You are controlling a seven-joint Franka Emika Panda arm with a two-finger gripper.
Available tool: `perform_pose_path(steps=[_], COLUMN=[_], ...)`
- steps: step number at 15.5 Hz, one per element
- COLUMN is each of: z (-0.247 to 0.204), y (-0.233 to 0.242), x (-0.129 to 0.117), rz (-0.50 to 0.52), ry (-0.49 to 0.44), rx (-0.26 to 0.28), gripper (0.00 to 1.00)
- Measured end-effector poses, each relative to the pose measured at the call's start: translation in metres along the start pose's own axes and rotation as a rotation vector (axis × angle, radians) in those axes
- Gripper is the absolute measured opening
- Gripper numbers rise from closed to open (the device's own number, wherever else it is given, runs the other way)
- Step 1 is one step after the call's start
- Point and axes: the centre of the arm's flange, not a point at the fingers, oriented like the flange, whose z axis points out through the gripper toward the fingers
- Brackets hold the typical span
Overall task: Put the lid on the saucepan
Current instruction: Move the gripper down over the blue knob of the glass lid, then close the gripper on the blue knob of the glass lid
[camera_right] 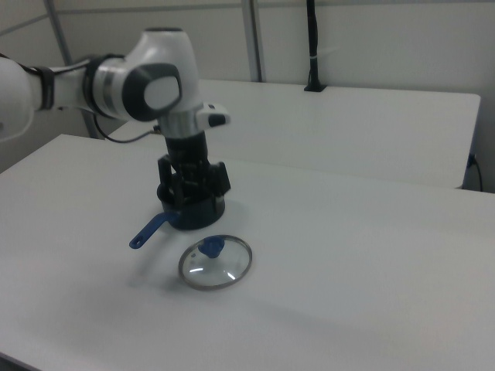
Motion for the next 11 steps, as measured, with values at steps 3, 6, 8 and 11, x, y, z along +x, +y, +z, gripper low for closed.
perform_pose_path(steps=[3,6,8,11], z=[0.049,0.094,0.11,0.123], y=[0.008,0.007,0.006,0.003], x=[0.013,0.025,0.029,0.033], rz=[0.009,0.007,0.011,0.049], ry=[-0.024,-0.013,-0.007,0.022], rx=[0.006,0.006,0.006,0.004], gripper=[1.0,1.0,1.0,1.0])
